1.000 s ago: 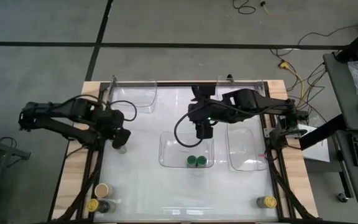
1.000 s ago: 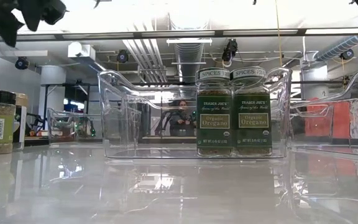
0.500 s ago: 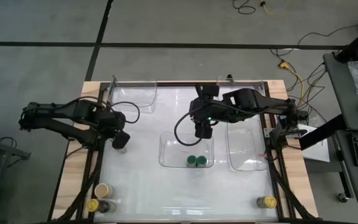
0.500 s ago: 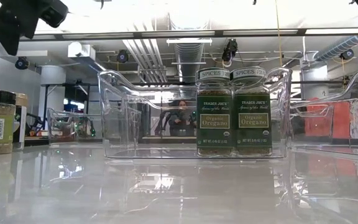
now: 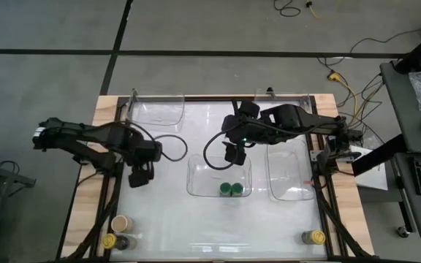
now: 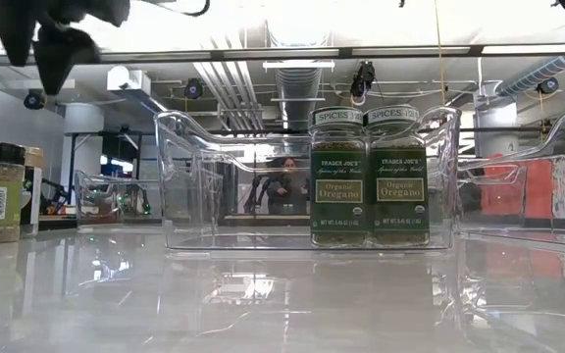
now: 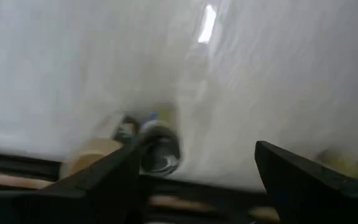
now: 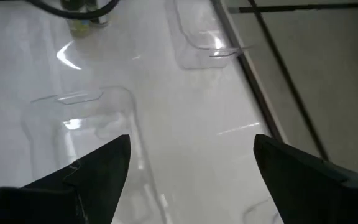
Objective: Sort spices by type
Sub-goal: Put the top black seasoning bottle into the top left transparent bin
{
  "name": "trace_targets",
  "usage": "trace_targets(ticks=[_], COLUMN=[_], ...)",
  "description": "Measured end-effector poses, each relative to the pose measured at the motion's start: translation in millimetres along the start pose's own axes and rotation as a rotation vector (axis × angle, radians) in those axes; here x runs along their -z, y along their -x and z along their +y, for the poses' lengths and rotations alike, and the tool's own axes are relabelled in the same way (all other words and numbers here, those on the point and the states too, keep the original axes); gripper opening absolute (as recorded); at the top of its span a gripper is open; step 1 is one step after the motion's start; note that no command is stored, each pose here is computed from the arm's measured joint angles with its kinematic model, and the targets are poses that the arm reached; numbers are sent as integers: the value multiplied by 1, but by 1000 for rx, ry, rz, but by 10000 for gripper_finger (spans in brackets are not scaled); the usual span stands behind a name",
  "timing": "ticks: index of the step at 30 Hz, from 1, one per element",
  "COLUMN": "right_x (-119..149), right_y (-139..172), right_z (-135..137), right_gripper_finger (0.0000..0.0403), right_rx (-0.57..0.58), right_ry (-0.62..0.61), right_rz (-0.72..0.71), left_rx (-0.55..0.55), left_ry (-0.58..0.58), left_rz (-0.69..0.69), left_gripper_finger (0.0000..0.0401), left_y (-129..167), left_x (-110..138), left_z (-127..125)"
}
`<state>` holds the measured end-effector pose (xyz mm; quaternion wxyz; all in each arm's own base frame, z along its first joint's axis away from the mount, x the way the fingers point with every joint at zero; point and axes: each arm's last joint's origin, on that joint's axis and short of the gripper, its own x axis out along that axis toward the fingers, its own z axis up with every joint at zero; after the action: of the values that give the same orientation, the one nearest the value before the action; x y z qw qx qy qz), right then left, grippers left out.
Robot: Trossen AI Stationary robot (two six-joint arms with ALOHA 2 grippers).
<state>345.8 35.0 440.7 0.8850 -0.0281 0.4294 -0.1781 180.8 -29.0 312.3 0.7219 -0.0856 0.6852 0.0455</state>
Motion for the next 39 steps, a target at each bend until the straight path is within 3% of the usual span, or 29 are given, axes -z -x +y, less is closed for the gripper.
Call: trace_targets(ticks=[4, 8, 17, 23, 32, 39], right_x=[2, 3, 5, 5, 5, 5], right_y=[2, 4, 8, 8, 8, 8], right_z=[7, 14, 21, 21, 21, 21], right_gripper_finger=[339, 339, 317, 312, 336, 341], right_rx=[-40, -55, -69, -69, -69, -69], right_ry=[-15, -60, -61, -62, -89, -106], right_rz=[10, 11, 8, 7, 6, 4], left_rx=[-83, -90, -90, -89, -73, -131], left_ry=[-230, -424, -624, -652, -660, -664], left_rz=[26, 68, 170, 191, 262, 291], left_gripper_finger=[300, 300, 300, 300, 316, 320], left_y=[4, -6, -28, -37, -58, -75], left_x=[1, 4, 6, 5, 13, 17], left_z=[-3, -4, -5, -5, -1, 3])
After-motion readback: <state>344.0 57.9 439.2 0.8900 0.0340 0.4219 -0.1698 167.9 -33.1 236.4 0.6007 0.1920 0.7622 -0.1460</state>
